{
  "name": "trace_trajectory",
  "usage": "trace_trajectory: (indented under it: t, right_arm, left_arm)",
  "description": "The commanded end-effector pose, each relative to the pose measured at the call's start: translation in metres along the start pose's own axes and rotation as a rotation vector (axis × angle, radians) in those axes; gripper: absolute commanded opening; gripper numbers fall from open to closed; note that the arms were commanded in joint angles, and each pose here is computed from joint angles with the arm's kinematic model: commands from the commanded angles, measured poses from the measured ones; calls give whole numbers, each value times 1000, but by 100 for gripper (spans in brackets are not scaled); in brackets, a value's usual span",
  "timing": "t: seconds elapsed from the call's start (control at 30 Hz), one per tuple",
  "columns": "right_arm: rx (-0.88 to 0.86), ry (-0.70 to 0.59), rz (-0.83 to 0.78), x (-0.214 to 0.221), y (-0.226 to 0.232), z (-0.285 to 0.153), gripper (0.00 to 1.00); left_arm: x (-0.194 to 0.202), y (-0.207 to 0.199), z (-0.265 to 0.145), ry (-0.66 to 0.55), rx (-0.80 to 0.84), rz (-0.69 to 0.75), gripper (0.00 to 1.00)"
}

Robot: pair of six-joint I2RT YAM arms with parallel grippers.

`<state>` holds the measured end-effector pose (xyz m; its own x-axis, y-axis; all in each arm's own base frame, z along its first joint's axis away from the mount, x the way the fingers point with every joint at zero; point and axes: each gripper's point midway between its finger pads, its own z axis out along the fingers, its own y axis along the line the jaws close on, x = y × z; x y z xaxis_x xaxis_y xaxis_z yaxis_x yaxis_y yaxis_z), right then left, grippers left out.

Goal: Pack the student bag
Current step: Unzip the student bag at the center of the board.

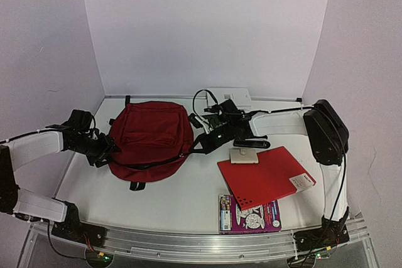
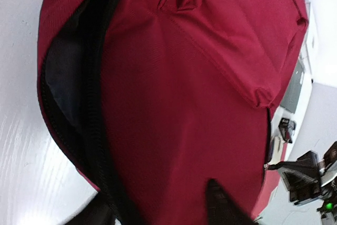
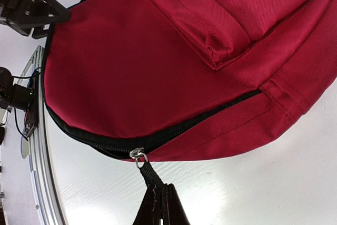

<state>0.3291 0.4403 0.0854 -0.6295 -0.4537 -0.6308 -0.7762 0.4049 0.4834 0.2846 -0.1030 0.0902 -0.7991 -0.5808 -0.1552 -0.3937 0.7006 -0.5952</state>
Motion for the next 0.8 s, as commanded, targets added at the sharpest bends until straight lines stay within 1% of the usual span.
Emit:
trace_trajectory:
  t: [0.0,0.07,0.13,0.23,0.33,0.4,0.5,0.77]
  right_arm:
    - [-80,22,7,-2,37,14,0]
    - [-100,21,10,-4,45,19,0]
    - [-123,18,19,-7,53,23,0]
    - [-157,9,25,-15,65,25,0]
    - [-171,-8,20,-23,75,22,0]
    - [-172,-21,20,-28,78,19,0]
    - [-155,-44,16,-36,79,15,0]
    - [-115,-70,52,-45,68,15,0]
  left_arm:
    - [-6,-50,-46,-79,95,260,75]
    - [5,-66,-60,-65,147,337,81]
    - [20,-75,-61,-32,157,417,83]
    - [39,-85,-50,14,159,506,83]
    - [54,-99,-39,44,228,574,83]
    - [59,-110,-35,31,256,632,82]
    - [63,-117,-22,21,242,715,80]
    - [102,-118,33,107,120,951,73]
